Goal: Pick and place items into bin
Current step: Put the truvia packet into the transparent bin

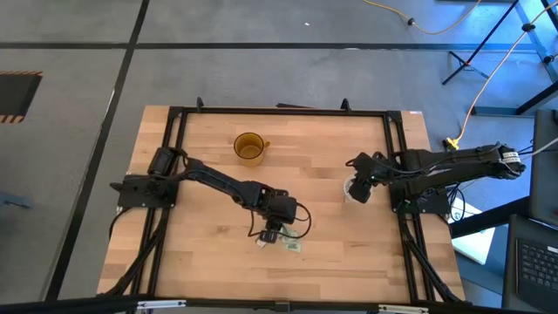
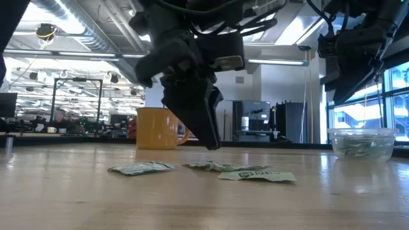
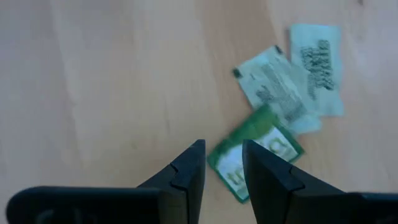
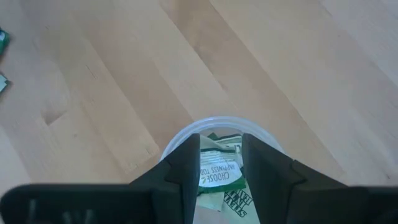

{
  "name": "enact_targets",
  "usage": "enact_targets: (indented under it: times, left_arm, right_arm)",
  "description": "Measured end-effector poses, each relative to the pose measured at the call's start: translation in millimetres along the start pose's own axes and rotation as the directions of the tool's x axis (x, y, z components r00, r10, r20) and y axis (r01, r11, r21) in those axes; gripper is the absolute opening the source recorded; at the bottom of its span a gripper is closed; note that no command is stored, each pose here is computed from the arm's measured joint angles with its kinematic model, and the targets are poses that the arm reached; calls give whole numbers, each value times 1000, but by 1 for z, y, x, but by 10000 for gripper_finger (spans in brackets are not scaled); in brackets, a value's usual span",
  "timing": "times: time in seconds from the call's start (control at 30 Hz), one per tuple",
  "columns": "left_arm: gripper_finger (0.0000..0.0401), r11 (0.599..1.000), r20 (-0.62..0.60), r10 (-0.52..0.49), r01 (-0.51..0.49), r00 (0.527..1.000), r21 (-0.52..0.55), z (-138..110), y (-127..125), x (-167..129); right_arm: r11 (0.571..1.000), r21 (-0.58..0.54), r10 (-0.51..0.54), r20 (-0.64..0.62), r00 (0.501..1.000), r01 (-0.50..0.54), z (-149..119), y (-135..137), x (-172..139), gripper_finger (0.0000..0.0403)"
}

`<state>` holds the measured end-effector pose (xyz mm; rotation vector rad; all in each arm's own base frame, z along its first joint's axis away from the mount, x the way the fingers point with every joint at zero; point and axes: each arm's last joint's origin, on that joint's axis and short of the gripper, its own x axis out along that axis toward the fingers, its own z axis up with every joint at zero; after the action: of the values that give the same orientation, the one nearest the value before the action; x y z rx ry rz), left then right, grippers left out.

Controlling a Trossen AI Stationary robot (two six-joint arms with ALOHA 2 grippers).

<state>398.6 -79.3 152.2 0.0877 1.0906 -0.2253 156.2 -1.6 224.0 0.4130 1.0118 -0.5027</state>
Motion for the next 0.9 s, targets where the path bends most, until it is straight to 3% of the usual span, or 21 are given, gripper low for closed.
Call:
enact_targets:
  times: [0.4, 0.9]
  left_arm:
    - [126, 1000, -30, -11, 11, 999, -28, -7, 8, 4]
    - [92, 996, -19, -16, 14, 1000, -87, -19, 14, 20]
  right_arm:
    - [1000, -2, 0, 0, 1000, 0, 0, 0, 0, 122]
    - [1000, -2, 0, -1, 1000, 0, 0, 0, 0, 122]
